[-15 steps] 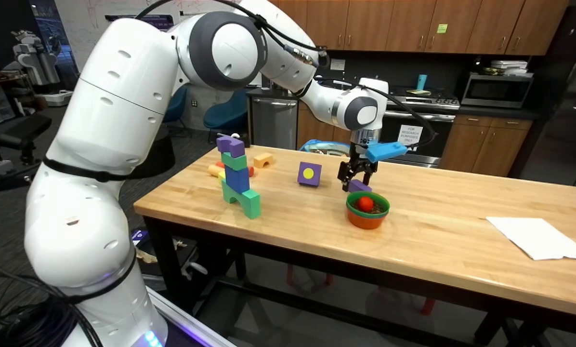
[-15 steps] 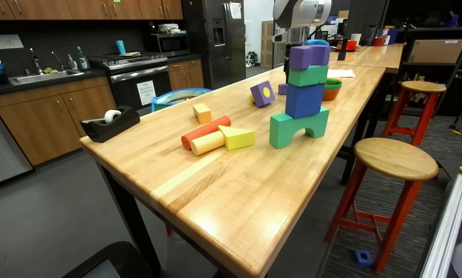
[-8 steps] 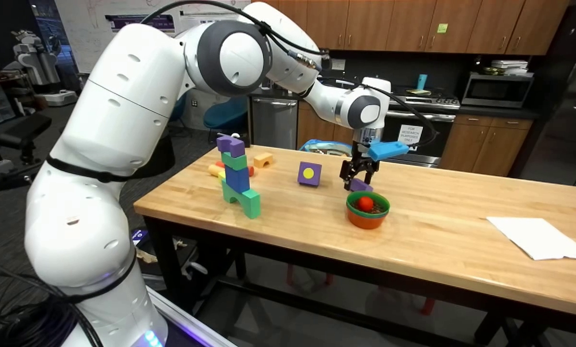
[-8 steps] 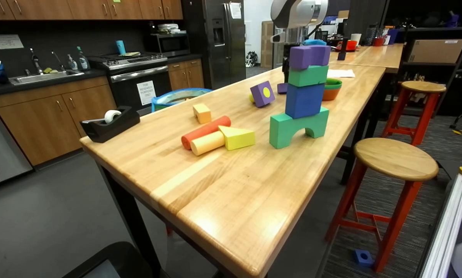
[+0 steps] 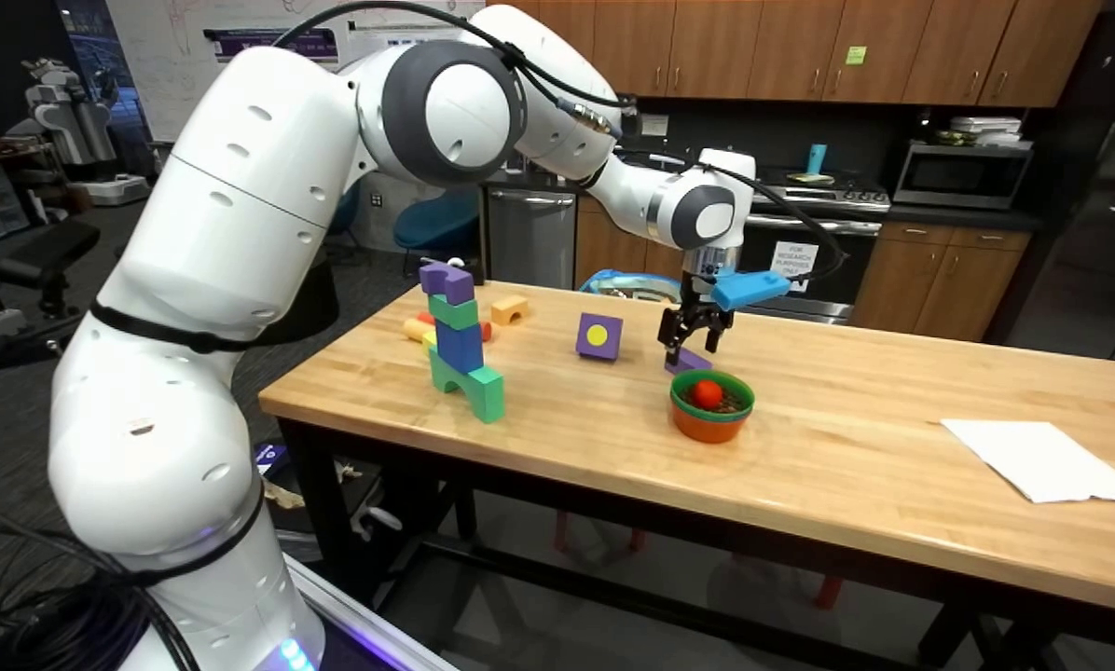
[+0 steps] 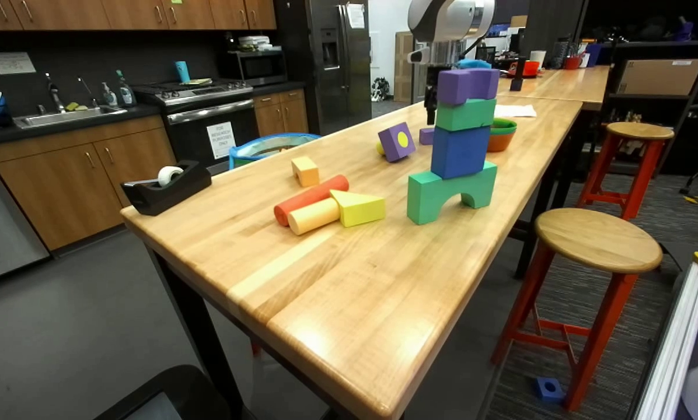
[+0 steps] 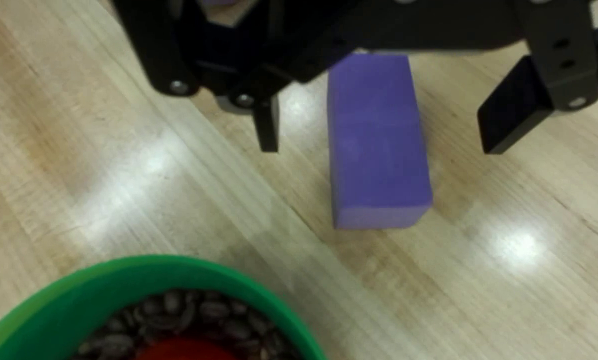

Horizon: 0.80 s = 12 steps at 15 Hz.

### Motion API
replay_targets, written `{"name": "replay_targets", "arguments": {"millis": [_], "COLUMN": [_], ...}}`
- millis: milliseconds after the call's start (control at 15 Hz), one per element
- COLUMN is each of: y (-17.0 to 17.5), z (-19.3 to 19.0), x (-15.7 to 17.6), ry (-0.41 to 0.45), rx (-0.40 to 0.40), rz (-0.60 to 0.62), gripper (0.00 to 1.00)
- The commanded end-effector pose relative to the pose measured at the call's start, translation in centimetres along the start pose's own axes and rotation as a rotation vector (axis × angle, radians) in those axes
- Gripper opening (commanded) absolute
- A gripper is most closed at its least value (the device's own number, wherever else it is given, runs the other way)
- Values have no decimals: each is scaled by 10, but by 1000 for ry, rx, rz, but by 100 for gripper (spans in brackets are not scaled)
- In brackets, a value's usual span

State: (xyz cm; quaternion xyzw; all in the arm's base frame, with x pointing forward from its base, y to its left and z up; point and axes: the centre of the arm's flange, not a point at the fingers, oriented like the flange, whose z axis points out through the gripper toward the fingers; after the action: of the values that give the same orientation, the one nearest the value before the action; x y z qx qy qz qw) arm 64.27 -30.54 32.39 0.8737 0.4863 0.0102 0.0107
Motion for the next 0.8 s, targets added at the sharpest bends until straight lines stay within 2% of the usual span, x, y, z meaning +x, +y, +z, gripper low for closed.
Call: {"name": "replay_targets", "arguments": {"millis": [0,267,733], "y": [-20,-20,-19], "z": [-17,-20,1], "x": [-4,-2,5], "ry": [37,39,30], "rx": [-57,-81,-28], "rz": [-14,-21,-29], "gripper": [100,100,100]}}
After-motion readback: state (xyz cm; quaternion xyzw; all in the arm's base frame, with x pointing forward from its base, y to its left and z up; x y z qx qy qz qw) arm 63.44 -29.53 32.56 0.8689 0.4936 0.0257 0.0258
